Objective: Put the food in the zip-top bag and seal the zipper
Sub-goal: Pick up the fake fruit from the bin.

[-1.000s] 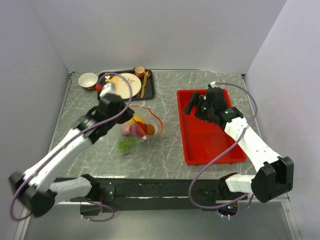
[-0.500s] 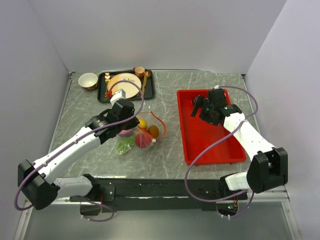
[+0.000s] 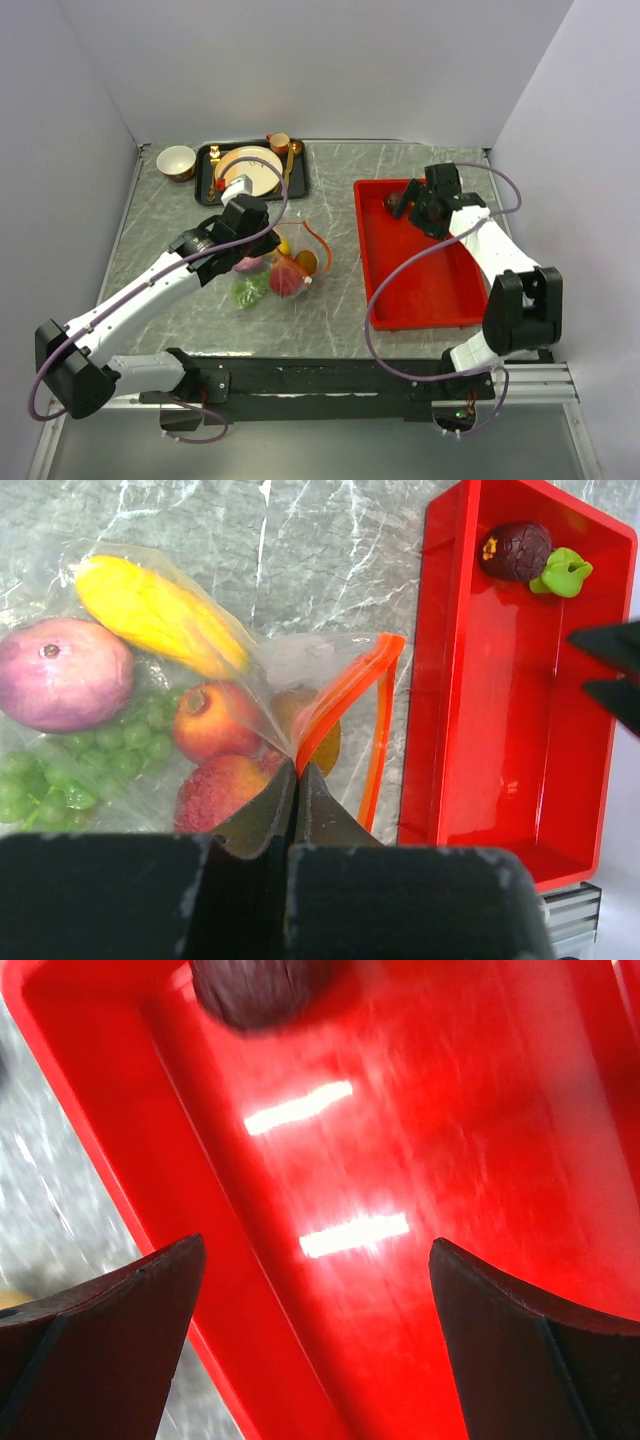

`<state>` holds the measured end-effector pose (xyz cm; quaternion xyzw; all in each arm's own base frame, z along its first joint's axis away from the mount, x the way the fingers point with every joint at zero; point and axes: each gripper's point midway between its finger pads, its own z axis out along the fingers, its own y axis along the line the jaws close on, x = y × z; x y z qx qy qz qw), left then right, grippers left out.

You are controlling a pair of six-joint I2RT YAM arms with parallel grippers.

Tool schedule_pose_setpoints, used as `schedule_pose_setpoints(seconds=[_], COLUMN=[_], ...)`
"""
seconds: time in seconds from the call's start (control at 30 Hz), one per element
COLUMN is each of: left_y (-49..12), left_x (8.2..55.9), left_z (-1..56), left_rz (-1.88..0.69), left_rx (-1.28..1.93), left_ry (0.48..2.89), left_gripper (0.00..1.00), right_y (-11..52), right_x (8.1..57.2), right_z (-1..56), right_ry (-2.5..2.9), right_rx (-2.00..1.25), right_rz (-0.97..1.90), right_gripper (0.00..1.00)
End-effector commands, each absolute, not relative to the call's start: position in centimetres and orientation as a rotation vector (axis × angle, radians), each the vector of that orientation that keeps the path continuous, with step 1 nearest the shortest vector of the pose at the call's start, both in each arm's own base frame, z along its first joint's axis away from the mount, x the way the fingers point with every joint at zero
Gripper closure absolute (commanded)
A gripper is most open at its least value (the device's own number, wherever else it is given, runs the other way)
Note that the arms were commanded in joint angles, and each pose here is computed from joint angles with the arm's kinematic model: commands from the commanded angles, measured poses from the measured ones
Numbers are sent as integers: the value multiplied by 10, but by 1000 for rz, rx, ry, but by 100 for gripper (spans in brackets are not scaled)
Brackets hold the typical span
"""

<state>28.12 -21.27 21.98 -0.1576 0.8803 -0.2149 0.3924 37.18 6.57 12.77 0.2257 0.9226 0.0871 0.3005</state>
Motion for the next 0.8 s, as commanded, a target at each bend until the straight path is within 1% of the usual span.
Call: schedule_pose_setpoints(seconds=[0.0,0.13,0.4,0.57,0.6,0.63,0.67,0.77], left_y=[-220,-222,-221,-222,-223,-224,-225,-224], left_x=[289,289,289,290,291,291,291,291], left_z=[240,237,235,232,231,231,231,231], left_rz=[-594,-582,-578,-566,-567,-569,-571,-568], left_rx=[-377,-366,-371,-367,-367,-364,-363,-361], left_ry=[2190,2210,2212,2223,2227,2229,2229,2232], left_gripper=[99,99,99,99,99,99,99,99], right_y=[60,66,62,55,55,56,57,60], right_x=[415,439,486,496,497,497,499,502], right_z=[149,137,119,105,103,101,101,94], right_ry=[2327,2286,2285,2305,2307,2310,2300,2315], right_rx=[675,735,757,767,768,766,765,755], right_rz=[238,284,208,134,134,143,151,161], right_gripper=[0,0,0,0,2,7,10,12])
